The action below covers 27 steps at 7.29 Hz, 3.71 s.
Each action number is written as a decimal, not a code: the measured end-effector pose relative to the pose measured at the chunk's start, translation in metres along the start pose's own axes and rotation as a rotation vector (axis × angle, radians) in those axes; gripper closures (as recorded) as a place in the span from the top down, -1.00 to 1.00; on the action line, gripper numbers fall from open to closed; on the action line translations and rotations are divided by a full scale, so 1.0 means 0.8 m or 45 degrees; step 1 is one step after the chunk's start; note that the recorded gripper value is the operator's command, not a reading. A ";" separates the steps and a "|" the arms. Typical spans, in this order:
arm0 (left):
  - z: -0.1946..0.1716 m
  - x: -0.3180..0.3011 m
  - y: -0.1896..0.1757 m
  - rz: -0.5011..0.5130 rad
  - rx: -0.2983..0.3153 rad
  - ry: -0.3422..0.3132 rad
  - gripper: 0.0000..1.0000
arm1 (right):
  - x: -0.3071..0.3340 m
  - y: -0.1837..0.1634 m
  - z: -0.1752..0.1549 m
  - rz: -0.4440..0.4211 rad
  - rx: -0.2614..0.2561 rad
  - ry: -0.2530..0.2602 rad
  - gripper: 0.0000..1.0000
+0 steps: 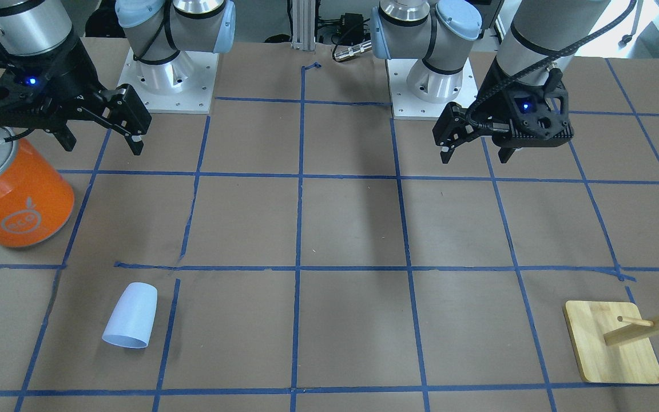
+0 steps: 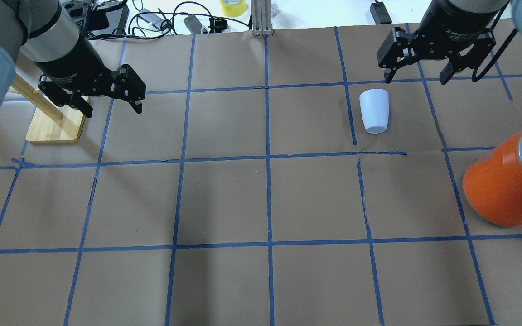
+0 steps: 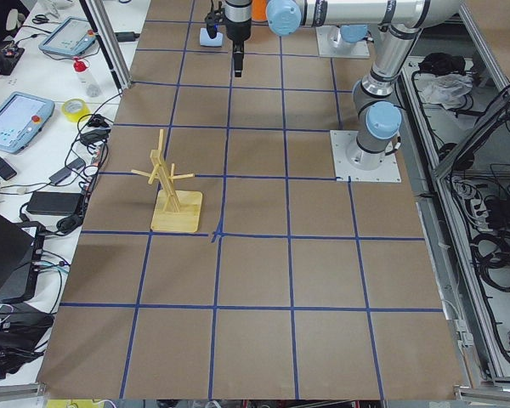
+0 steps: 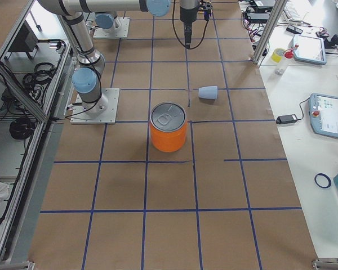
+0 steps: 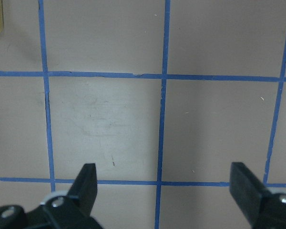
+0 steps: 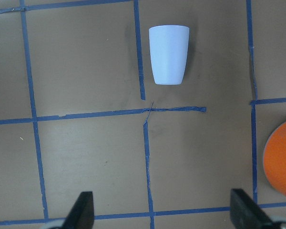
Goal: Flip cup
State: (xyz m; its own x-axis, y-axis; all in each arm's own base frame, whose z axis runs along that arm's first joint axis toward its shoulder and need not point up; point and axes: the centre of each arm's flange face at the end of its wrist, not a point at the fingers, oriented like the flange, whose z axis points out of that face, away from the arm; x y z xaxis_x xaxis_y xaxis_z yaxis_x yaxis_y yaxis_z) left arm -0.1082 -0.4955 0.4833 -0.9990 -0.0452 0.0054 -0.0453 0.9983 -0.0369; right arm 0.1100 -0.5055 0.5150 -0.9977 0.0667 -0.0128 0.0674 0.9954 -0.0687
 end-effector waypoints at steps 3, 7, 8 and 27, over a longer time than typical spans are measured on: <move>-0.001 0.000 0.000 0.002 0.001 0.000 1.00 | 0.000 0.000 0.002 0.001 -0.004 0.001 1.00; 0.000 0.000 0.000 0.003 0.002 0.000 1.00 | 0.000 0.001 0.003 0.002 -0.006 0.001 1.00; 0.000 0.001 -0.001 0.003 0.002 0.000 1.00 | 0.000 0.001 0.004 0.002 -0.007 0.001 1.00; 0.002 0.000 -0.001 0.004 -0.004 0.000 1.00 | 0.023 -0.181 0.417 -0.117 -0.148 0.182 0.15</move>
State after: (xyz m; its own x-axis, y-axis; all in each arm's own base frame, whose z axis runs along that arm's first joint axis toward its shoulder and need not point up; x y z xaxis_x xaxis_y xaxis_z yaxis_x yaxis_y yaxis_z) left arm -0.1081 -0.4964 0.4820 -0.9991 -0.0422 0.0053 -0.0423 0.9985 -0.0340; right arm 0.0849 -0.6714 0.1918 -0.9912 -0.0239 0.1302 -0.0172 0.9985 0.0529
